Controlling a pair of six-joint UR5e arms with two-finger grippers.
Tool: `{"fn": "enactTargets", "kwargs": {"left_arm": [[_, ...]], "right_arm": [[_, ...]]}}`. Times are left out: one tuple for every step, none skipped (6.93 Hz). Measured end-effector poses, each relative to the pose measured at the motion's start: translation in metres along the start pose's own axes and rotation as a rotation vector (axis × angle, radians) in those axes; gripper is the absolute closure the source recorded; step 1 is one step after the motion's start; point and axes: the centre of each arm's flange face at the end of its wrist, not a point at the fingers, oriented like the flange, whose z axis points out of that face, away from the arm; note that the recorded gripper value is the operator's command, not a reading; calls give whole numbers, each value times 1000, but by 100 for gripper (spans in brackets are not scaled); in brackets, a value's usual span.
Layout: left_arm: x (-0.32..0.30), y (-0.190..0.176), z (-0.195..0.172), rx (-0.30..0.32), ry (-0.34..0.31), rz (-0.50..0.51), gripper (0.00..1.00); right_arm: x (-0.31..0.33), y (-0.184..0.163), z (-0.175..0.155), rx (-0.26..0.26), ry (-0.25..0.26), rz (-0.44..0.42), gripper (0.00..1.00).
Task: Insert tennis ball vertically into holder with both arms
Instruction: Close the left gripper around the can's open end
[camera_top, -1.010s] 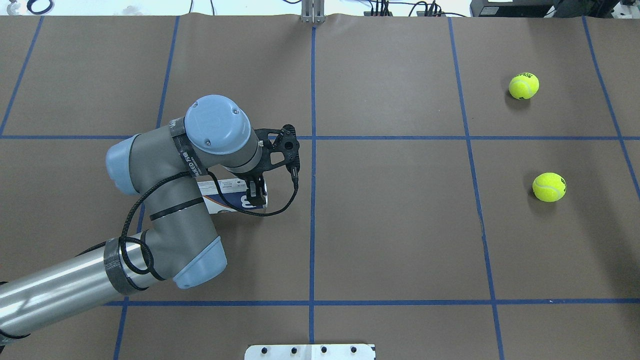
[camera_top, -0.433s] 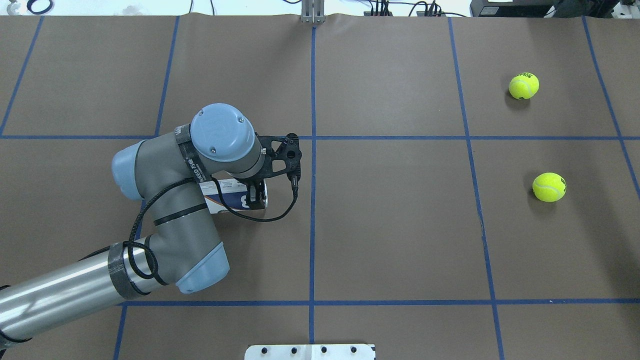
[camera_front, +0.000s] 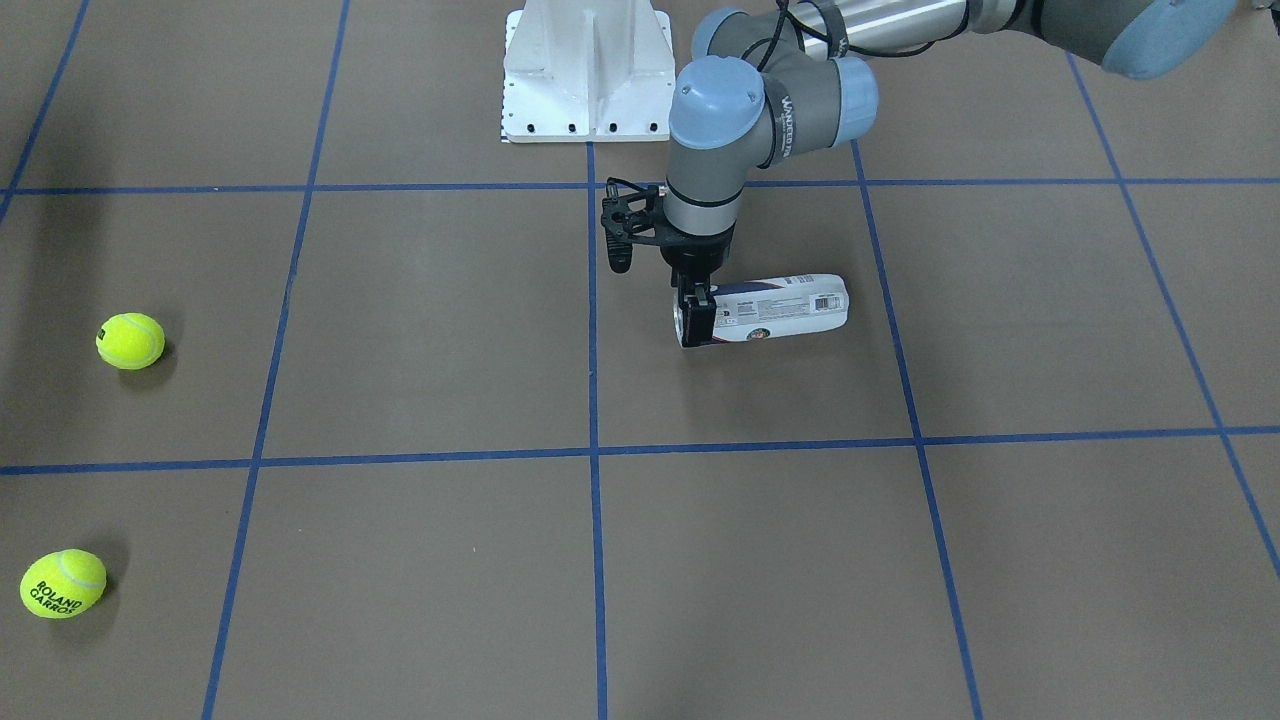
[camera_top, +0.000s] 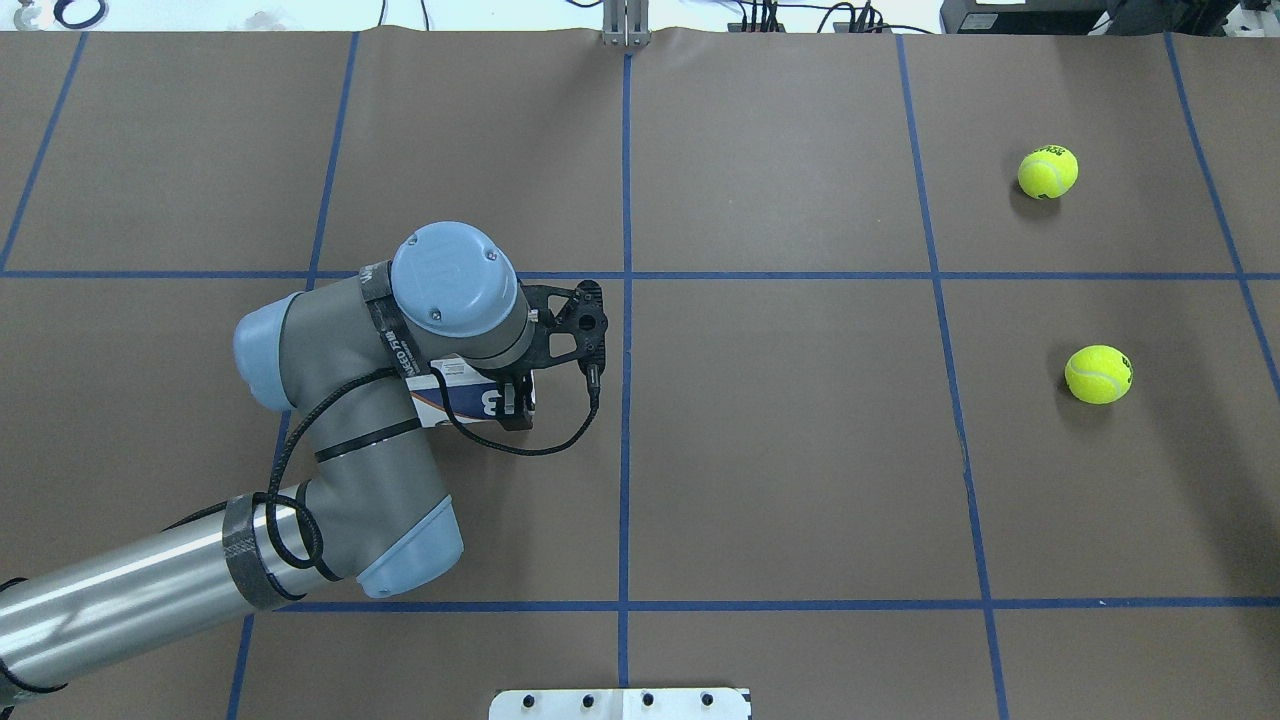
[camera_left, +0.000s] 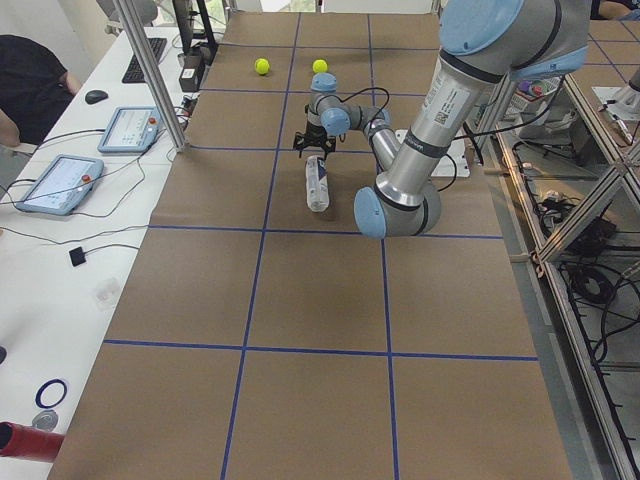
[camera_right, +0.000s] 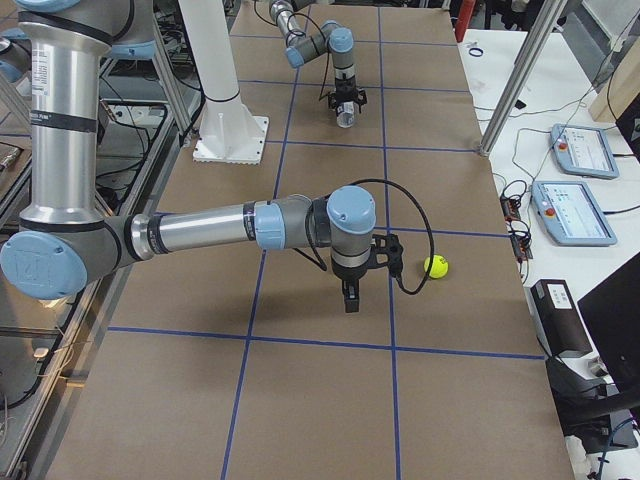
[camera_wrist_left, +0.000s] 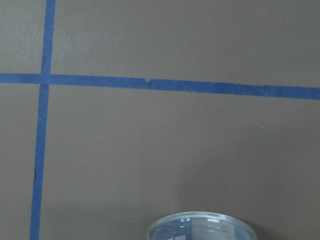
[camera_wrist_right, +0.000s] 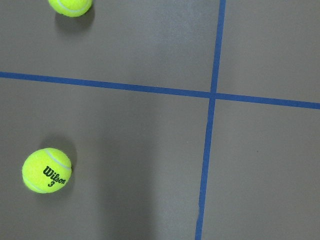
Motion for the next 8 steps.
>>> {"fn": "enactTargets", "kwargs": {"left_arm": [[2, 0, 3, -4, 4, 1, 1], [3, 0, 5, -6, 6, 1, 1], [3, 0, 7, -10, 8, 2, 1], [3, 2, 10, -15, 9, 3, 1], [3, 3, 12, -21, 11, 3, 1], [3, 3, 13, -22, 12, 2, 1], [3, 3, 14, -22, 13, 2, 2], [4, 2, 14, -22, 14, 1, 13]], "right_arm": [[0, 0, 0, 0, 0, 0, 1], [0, 0, 0, 0, 0, 0, 1], [0, 0, 0, 0, 0, 0, 1], [0, 0, 0, 0, 0, 0, 1], [0, 0, 0, 0, 1, 0, 1], [0, 0, 0, 1, 1, 0, 1], [0, 0, 0, 1, 1, -1, 1], [-1, 0, -1, 2, 0, -1, 1]]}}
